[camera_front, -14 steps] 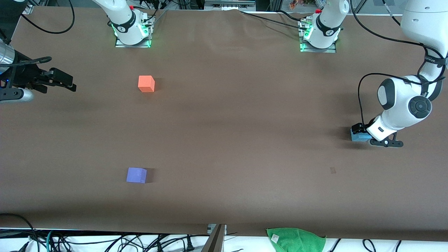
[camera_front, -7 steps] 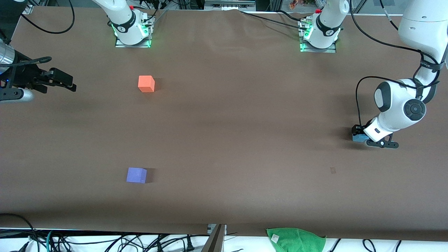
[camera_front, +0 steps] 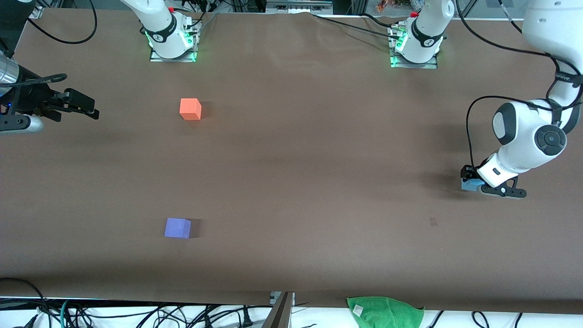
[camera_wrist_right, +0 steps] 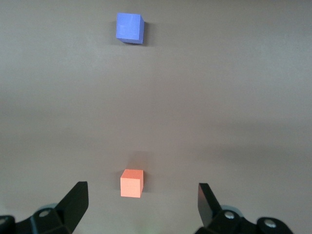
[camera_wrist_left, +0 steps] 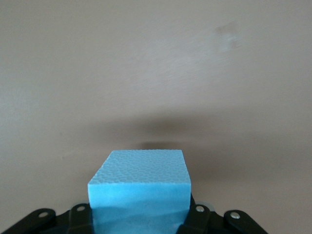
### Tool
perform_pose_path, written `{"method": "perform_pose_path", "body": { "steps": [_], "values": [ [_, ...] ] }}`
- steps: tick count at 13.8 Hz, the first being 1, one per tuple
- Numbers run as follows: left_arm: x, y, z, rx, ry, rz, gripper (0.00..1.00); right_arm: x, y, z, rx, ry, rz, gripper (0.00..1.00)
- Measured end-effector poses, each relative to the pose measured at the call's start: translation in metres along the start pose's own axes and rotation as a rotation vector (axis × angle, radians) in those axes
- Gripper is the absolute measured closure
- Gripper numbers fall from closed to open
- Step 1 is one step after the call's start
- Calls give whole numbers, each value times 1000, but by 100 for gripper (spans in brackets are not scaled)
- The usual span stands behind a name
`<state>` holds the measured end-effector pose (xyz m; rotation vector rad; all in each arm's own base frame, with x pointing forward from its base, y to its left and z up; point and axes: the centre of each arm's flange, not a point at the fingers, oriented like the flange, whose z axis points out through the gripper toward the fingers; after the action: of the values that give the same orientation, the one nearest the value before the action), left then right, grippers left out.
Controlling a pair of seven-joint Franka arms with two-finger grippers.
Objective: Place blue block between orange and purple blocks
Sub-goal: 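Carry the light-blue cube with the left gripper toward the table middle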
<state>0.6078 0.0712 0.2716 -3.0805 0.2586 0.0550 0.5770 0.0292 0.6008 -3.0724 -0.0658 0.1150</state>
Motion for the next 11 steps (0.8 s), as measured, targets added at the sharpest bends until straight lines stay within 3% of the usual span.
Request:
{"method": "perform_pose_path", "body": {
  "steps": [6,11],
  "values": [
    [36,139,-97,-61,-116,32,41,0,1,0,0,0,1,0],
    [31,300,-101,-96,-144,-4,41,0,1,0,0,0,2,0]
  ]
}}
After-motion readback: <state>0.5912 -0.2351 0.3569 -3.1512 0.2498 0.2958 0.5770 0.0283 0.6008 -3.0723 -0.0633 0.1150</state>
